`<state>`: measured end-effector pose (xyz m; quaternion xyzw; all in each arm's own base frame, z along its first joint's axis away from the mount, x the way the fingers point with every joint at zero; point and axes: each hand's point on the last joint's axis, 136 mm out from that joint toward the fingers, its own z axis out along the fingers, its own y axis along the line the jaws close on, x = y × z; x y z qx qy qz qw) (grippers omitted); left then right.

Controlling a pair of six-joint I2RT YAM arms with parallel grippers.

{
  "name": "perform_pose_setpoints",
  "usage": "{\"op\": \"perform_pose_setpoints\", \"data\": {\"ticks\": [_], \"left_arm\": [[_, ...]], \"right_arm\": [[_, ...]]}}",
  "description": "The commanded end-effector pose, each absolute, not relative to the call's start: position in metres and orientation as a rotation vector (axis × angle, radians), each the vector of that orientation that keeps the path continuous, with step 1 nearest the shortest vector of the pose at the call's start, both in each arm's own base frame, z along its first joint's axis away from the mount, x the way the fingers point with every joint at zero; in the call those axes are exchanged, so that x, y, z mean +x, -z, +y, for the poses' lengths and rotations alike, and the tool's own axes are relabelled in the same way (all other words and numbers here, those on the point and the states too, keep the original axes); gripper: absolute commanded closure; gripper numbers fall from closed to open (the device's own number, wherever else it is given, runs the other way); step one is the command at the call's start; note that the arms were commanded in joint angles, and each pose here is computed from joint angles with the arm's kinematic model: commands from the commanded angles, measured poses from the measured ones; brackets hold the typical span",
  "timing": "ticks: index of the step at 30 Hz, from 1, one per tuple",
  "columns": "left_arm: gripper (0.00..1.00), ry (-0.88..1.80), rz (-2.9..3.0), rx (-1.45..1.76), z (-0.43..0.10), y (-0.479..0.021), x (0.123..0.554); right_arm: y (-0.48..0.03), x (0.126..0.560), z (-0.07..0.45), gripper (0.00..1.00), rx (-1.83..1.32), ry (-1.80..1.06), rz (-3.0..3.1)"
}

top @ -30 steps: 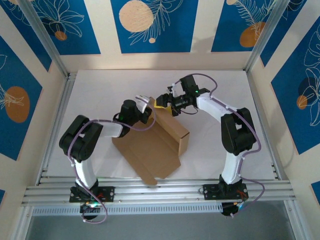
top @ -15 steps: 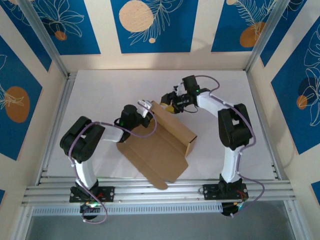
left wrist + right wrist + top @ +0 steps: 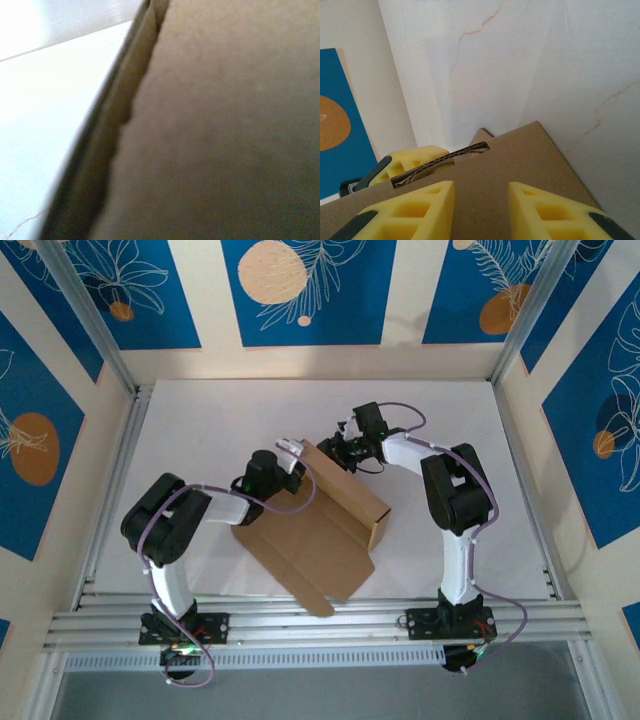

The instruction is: Fold the paper box

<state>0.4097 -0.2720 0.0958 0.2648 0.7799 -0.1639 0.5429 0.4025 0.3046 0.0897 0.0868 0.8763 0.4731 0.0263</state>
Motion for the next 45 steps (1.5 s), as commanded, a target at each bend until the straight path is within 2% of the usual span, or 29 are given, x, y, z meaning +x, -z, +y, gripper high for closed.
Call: {"op": "perform_pose_setpoints", "data": {"ticks": [1, 3, 4, 7, 11, 15, 26, 32, 35, 38, 41, 45], "left_arm": [[1.0, 0.268, 2.011, 0.615, -0.258, -0.053, 0.406], [0.98, 0.282, 1.998, 0.616, -0.257, -0.055, 0.403], [0.89, 0.289, 1.991, 0.614, -0.256, -0.055, 0.399], [0.76, 0.326, 1.961, 0.612, -0.252, -0.058, 0.391], [0.71, 0.407, 1.953, 0.628, -0.252, -0.061, 0.382], [0.62, 0.466, 1.94, 0.63, -0.252, -0.065, 0.379], [0.59, 0.489, 1.987, 0.672, -0.257, -0.052, 0.387], [0.61, 0.519, 2.046, 0.748, -0.272, -0.042, 0.393], [0.7, 0.502, 2.089, 0.742, -0.27, -0.036, 0.397], [0.87, 0.487, 2.101, 0.734, -0.269, -0.034, 0.398], [0.97, 0.444, 2.116, 0.711, -0.266, -0.032, 0.402], [1.0, 0.334, 2.142, 0.679, -0.26, -0.028, 0.405]], "right_arm": [[-0.101, 0.338, 0.346, 0.65, 0.088, -1.66, 2.816], [-0.102, 0.341, 0.342, 0.65, 0.103, -1.646, 2.81], [-0.101, 0.344, 0.338, 0.65, 0.121, -1.641, 2.806], [-0.103, 0.351, 0.325, 0.65, 0.158, -1.635, 2.785], [-0.103, 0.354, 0.316, 0.65, 0.16, -1.628, 2.783], [-0.102, 0.357, 0.31, 0.65, 0.166, -1.631, 2.773], [-0.101, 0.357, 0.312, 0.63, 0.155, -1.713, 2.771], [-0.094, 0.359, 0.318, 0.59, 0.175, -1.765, 2.785], [-0.095, 0.36, 0.325, 0.58, 0.157, -1.788, 2.793], [-0.099, 0.359, 0.331, 0.58, 0.14, -1.818, 2.787], [-0.103, 0.356, 0.337, 0.58, 0.122, -1.846, 2.783], [-0.104, 0.353, 0.343, 0.57, 0.121, -1.878, 2.776]]}}
